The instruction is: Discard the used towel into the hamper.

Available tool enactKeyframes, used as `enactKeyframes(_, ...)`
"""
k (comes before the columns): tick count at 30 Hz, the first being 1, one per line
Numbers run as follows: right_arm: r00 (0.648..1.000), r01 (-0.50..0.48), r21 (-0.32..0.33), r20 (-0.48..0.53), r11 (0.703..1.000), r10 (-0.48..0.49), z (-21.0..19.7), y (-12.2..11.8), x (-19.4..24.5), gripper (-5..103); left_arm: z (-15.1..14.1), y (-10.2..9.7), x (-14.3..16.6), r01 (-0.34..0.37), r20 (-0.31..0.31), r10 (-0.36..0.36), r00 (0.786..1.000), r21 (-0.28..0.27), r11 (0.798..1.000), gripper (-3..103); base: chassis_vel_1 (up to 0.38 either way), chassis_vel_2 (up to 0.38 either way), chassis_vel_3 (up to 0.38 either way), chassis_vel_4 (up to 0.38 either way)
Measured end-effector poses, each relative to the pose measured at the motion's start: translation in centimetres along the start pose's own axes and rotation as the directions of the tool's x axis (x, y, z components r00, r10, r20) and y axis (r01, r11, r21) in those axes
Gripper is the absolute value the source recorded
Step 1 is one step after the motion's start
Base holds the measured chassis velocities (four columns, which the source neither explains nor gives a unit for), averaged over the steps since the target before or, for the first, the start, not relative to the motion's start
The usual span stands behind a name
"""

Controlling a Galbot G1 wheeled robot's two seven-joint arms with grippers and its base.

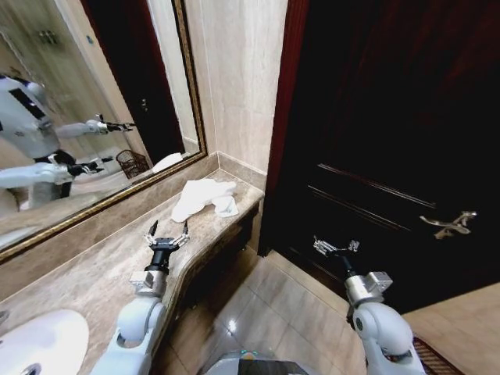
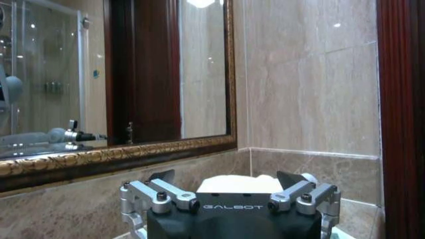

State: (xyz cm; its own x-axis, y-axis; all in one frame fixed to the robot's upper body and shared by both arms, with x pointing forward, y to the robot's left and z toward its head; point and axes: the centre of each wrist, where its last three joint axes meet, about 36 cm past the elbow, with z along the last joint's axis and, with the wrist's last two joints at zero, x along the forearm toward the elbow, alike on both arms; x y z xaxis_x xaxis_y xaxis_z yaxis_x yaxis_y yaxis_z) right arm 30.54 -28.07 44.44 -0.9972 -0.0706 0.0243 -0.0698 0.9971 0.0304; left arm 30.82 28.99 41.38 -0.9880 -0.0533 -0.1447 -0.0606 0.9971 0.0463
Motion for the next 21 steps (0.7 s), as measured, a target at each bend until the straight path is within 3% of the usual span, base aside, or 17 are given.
enactKeyframes(21, 1.0, -0.007, -0.002, 0.003, 1.0, 0.007, 0.73, -0.35, -0.54, 100, 0.06, 0.17, -0.41, 0.008, -0.018, -0.008, 1.0, -0.001, 1.0, 100, -0.043, 0.041, 0.045, -0.043)
